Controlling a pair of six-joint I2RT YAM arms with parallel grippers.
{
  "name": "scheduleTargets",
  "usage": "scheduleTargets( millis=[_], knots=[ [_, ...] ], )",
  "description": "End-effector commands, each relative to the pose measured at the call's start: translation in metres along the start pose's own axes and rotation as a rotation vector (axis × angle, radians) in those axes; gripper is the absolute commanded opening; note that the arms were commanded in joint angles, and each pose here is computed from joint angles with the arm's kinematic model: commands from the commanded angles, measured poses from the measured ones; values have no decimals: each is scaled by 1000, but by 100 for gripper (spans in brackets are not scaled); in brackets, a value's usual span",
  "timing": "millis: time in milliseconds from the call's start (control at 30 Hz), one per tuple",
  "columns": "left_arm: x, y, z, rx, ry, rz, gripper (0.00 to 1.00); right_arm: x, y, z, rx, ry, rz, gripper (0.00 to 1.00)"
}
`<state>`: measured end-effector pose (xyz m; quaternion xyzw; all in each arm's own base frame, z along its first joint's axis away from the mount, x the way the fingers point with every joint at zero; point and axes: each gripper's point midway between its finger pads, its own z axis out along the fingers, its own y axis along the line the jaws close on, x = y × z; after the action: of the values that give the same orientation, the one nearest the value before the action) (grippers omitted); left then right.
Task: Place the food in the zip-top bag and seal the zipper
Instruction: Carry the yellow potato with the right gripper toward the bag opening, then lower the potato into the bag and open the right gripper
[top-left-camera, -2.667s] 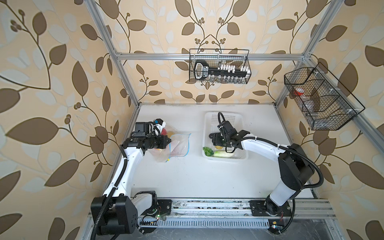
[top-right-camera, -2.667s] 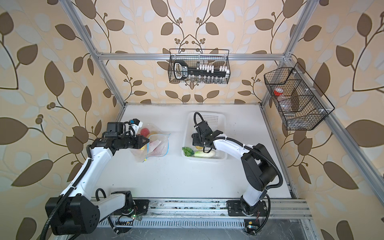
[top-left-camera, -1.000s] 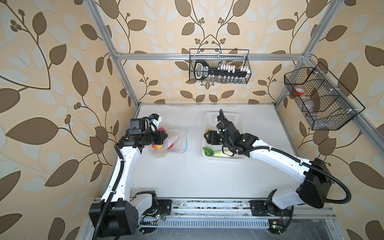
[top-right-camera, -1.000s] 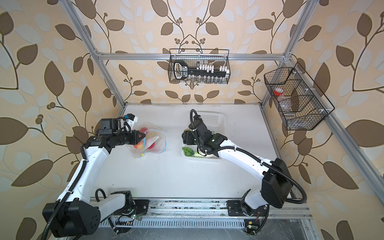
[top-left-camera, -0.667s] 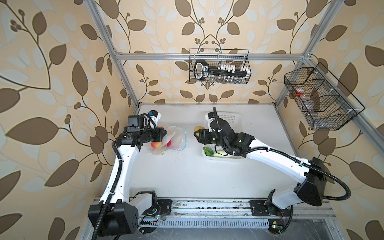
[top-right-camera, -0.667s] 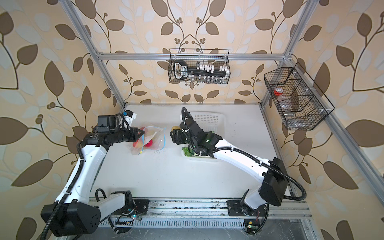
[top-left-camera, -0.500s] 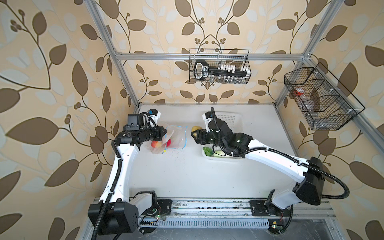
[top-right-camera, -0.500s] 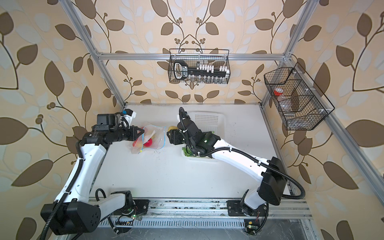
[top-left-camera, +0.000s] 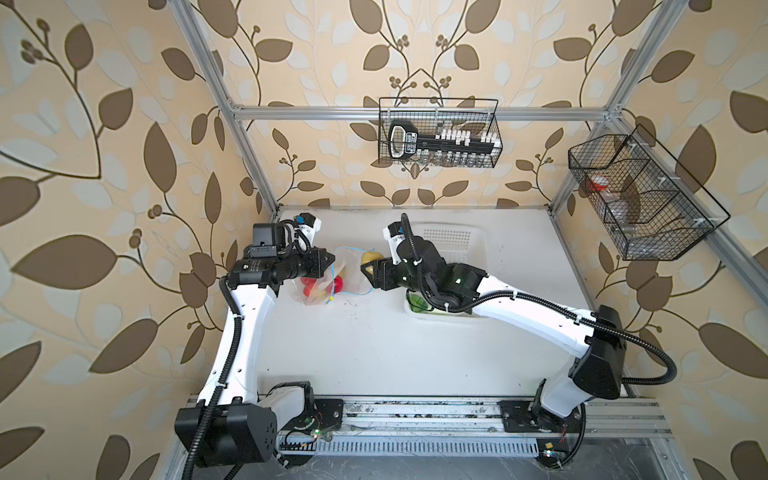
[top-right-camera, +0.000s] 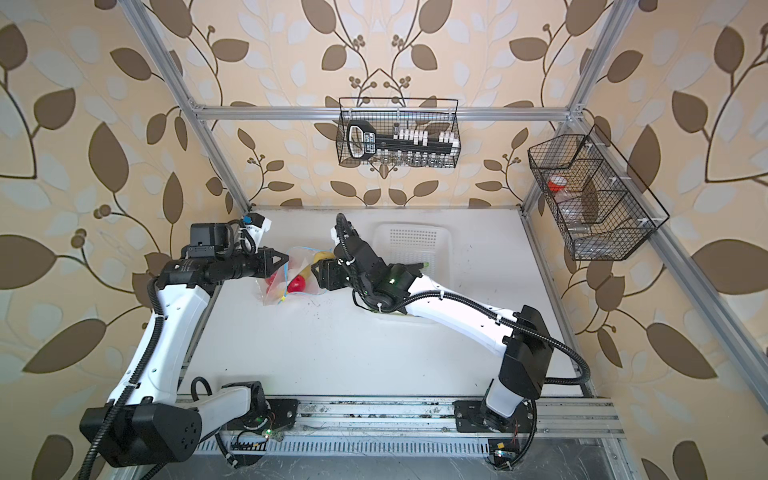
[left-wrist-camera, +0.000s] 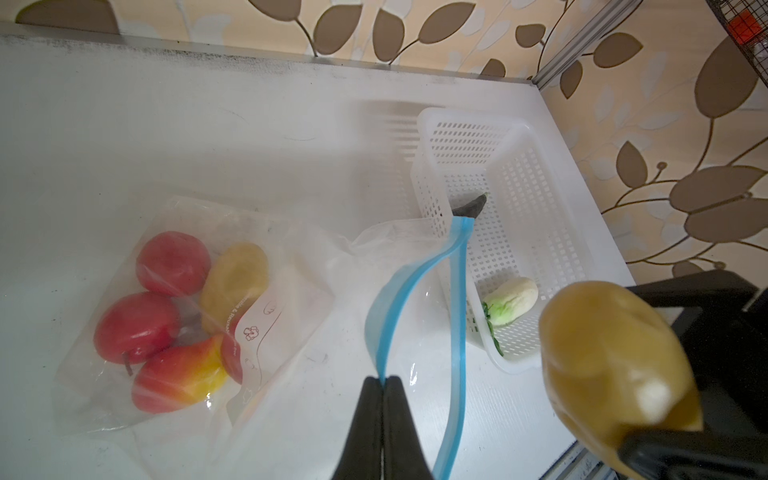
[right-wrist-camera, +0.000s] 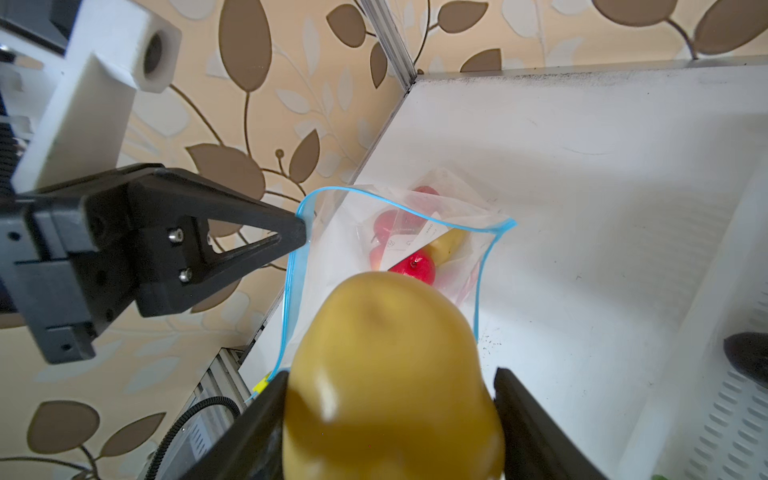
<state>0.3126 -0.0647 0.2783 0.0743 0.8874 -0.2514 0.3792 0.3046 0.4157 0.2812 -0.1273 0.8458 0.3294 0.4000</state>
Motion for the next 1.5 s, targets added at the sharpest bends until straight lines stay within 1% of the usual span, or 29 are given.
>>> scheduleTargets(
  millis=[0,200,700,1300,1467],
  knots=[
    [-16,-13,-11,43,-44,17,0,-8,14,5,-35,-20,-13,47],
    [-17,-16,-9,63,-48,-10,0,-1,15,19,-35,4,-15,47],
    [-17,-26,-11,83,-49,4,0,2,21,47,-37,24,-23,47],
    [-19,-31,-11,88,-54,13,0,15,3,82,20,65,-35,47],
    [-18,-32,-9,97,-46,12,0,17,4,94,21,73,-39,53]
  ],
)
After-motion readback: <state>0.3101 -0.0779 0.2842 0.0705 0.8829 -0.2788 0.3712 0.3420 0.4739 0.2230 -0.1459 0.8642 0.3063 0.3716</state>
